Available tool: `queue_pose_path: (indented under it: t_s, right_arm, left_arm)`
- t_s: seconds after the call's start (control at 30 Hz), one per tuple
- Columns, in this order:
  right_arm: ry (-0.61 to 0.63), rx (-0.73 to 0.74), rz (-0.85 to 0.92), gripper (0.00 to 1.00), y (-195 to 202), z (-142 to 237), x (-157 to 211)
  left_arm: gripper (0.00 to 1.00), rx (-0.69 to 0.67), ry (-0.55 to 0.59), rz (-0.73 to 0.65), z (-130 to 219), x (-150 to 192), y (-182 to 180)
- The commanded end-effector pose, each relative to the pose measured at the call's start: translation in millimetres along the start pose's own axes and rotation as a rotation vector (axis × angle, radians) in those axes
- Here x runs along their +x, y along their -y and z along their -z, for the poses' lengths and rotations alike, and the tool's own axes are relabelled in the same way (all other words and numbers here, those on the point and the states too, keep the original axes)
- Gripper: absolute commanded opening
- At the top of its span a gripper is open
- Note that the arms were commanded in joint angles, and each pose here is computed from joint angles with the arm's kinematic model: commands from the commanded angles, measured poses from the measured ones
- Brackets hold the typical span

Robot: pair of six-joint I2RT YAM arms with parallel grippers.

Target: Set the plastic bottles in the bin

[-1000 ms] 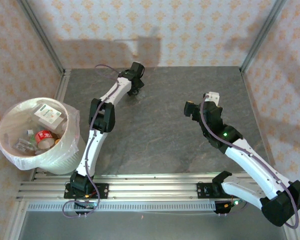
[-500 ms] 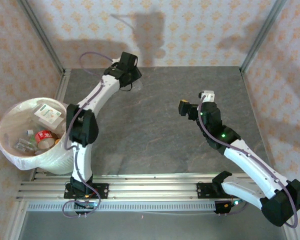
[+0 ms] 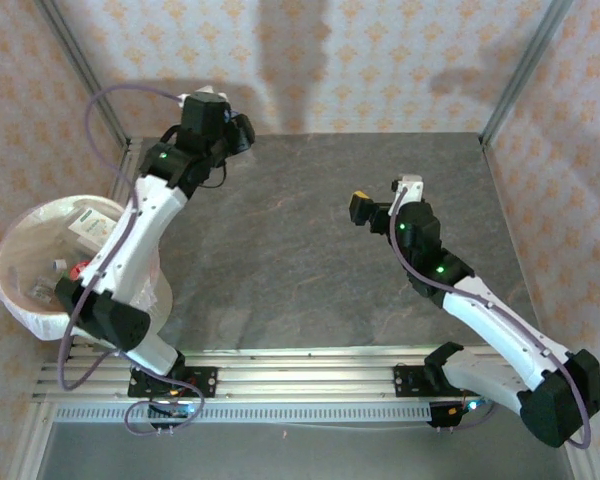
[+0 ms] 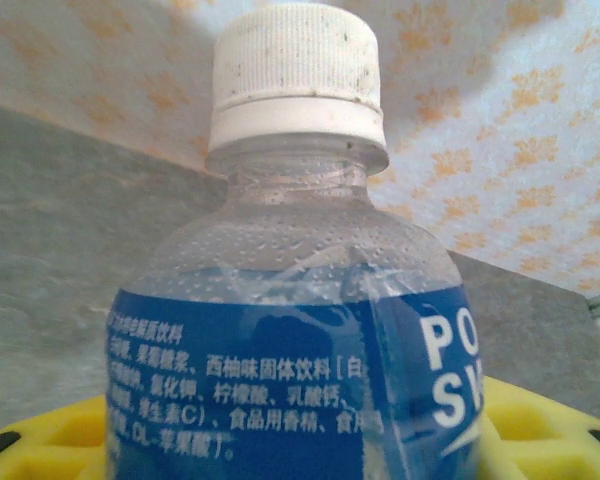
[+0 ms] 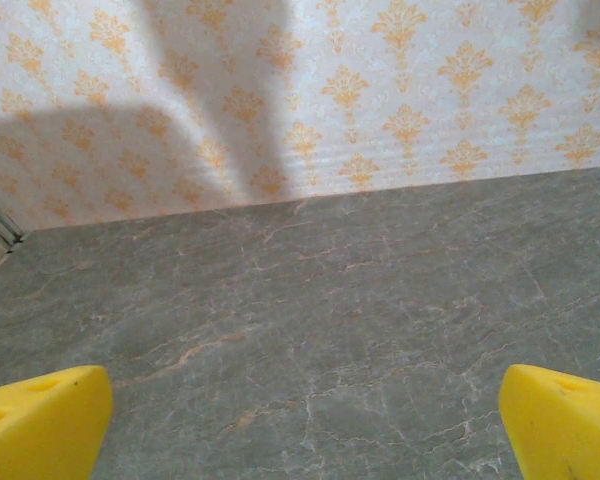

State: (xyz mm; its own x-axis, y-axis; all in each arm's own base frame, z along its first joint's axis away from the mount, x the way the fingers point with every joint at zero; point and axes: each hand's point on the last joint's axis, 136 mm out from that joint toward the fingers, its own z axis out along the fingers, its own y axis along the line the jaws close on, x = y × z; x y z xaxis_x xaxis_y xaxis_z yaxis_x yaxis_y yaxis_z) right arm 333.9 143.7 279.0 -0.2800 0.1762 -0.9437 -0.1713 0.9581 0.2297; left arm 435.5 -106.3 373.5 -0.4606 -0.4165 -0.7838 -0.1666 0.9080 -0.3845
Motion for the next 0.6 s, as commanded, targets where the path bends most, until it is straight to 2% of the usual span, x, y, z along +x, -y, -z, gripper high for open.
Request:
queue_pose_path:
  t_s: [0.0,0.13,0.27,0.33,0.47,0.57]
  right_arm:
    - [0.034,-0.007,-0.004,0.99,-2,-4,-8]
    - [0.026,0.000,-0.020,0.99,-2,-8,-5]
    - [0.021,0.006,-0.026,0.99,-2,-13,-3]
    - [0.015,0.003,-0.024,0.99,-3,-14,-4]
    - [0.017,0.006,-0.027,0.99,-5,-18,-4]
    - [0.006,0.001,-0.021,0.99,-8,-24,-4]
  left_arm:
    - [0.55,-0.141,0.069,-0.107,50,-23,-36]
    - [0.55,-0.300,0.138,-0.155,103,-44,-70]
    - [0.56,-0.515,0.235,-0.172,159,-63,-118]
    - [0.55,-0.632,0.267,-0.172,188,-71,-140]
    - [0.55,-0.976,0.331,-0.185,259,-81,-193]
    - [0.54,-1.118,0.319,-0.147,291,-73,-224]
